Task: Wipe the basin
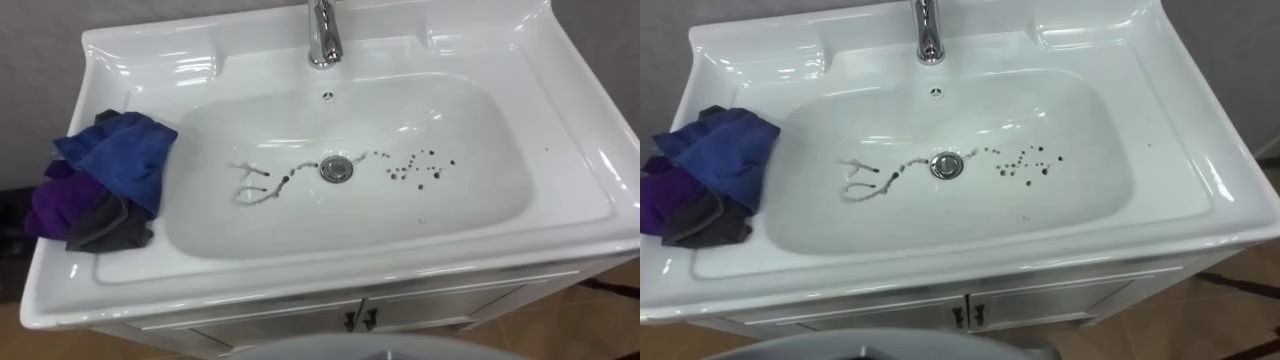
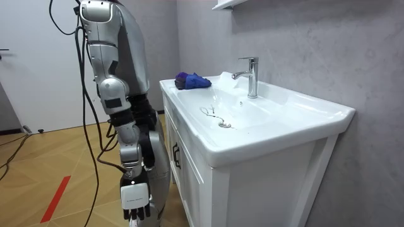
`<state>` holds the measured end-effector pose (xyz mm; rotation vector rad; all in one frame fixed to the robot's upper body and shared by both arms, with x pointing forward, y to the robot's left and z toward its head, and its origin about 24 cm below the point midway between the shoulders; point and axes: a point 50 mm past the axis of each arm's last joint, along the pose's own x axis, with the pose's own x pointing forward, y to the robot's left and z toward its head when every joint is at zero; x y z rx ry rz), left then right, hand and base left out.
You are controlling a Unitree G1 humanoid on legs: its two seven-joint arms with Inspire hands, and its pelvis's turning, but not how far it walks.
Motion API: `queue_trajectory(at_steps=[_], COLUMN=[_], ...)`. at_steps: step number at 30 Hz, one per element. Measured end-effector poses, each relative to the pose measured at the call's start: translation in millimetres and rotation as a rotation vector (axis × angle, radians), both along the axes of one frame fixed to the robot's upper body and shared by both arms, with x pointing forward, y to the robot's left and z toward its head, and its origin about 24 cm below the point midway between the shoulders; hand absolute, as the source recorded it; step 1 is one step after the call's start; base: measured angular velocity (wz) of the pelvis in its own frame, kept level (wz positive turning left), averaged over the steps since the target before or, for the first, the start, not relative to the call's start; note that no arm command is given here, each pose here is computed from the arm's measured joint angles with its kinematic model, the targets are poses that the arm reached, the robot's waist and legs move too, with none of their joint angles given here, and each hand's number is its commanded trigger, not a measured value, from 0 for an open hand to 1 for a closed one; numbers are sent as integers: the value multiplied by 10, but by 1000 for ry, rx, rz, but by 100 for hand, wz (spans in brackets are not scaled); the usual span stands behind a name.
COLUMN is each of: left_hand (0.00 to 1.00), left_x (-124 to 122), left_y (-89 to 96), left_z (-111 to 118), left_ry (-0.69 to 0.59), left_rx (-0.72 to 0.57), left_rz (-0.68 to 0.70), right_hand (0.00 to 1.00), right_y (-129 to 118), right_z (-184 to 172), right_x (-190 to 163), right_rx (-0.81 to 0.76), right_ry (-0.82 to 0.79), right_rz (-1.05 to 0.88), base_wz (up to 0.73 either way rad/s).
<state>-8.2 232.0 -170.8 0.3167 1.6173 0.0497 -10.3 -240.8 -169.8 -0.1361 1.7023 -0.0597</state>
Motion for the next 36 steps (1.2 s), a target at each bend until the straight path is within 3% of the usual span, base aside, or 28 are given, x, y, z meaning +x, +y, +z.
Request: queue_trajectory(at_steps=[27, 36], left_hand=[0, 0], left_x=[1, -3], left_y=[3, 69], left_z=[0, 16], left_ry=[-1, -16], left_rx=[1, 25], left_rz=[6, 64], right_hand=[0, 0], right_y=[8, 25], right_z=[-1, -1], right_x=[-28, -62], right_rx=[13, 44], right_ry=[21, 33], right_rz=[3, 2], base_wz=[1, 1])
